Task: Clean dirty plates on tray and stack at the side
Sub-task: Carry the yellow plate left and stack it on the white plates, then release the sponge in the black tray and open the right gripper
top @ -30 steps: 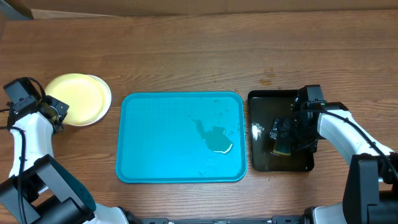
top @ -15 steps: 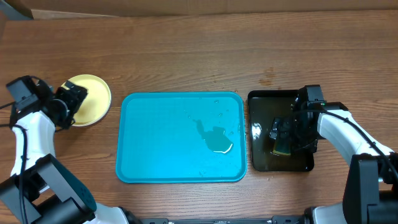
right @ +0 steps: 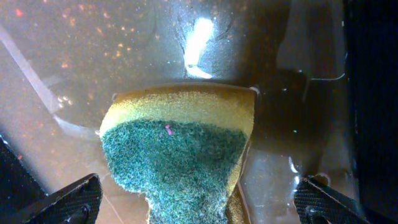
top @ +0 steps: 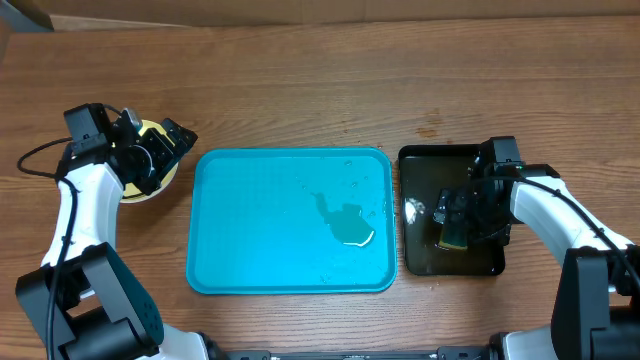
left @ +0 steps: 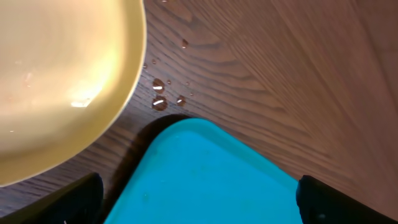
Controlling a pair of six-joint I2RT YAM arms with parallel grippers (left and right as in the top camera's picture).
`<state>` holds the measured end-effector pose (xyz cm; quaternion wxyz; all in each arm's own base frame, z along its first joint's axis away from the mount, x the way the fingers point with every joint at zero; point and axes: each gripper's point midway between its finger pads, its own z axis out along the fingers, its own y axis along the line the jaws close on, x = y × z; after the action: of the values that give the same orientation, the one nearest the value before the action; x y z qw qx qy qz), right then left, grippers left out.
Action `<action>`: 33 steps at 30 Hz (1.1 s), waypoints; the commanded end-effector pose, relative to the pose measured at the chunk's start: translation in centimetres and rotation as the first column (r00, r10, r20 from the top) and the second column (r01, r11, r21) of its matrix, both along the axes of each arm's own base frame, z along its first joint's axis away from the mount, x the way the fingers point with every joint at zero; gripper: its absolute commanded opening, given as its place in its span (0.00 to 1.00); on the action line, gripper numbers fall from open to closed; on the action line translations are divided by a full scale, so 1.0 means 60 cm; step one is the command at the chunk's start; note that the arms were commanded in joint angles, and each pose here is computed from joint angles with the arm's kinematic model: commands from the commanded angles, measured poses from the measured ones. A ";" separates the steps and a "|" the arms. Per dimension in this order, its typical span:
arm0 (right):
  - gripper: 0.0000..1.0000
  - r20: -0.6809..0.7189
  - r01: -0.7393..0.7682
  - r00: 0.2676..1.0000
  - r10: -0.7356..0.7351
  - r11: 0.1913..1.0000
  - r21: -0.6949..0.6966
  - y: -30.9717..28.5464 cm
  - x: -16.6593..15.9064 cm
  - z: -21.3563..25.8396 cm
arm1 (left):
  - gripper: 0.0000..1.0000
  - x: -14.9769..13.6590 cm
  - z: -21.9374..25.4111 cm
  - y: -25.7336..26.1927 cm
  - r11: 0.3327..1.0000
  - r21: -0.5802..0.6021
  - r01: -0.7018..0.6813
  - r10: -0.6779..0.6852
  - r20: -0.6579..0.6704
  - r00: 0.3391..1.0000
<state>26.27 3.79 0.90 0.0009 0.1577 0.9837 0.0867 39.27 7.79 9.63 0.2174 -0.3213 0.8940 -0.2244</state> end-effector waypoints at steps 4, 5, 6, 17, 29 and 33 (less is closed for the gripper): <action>1.00 0.013 0.001 1.000 0.000 1.000 -0.011 -0.003 0.001 0.004 | 1.00 -0.007 -0.018 0.017 0.997 0.074 -0.011 0.014 -0.036 0.999; 1.00 0.013 0.001 1.000 0.000 1.000 -0.011 -0.003 0.001 0.004 | 1.00 -0.007 -0.018 0.018 0.997 0.075 -0.012 0.015 -0.037 0.999; 1.00 0.013 0.001 1.000 0.000 1.000 -0.011 -0.003 0.001 0.003 | 1.00 -0.007 -0.018 0.017 0.997 0.075 -0.011 0.014 -0.036 0.999; 1.00 0.013 0.001 1.000 0.000 1.000 -0.011 -0.003 0.001 0.004 | 1.00 -0.007 -0.018 0.017 0.997 0.075 -0.011 0.014 -0.037 0.999; 1.00 0.013 0.001 1.000 0.000 1.000 -0.011 -0.003 0.001 0.004 | 1.00 -0.007 -0.018 0.017 0.997 0.075 -0.011 0.014 -0.037 0.999; 1.00 0.013 0.001 1.000 0.000 1.000 -0.011 -0.003 0.001 0.004 | 1.00 -0.007 -0.018 0.017 0.997 0.075 -0.011 0.014 -0.036 0.999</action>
<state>26.26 3.79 0.90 0.0007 0.1576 0.9837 0.0867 39.03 8.91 9.14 0.2190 -0.3315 0.8981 -0.1888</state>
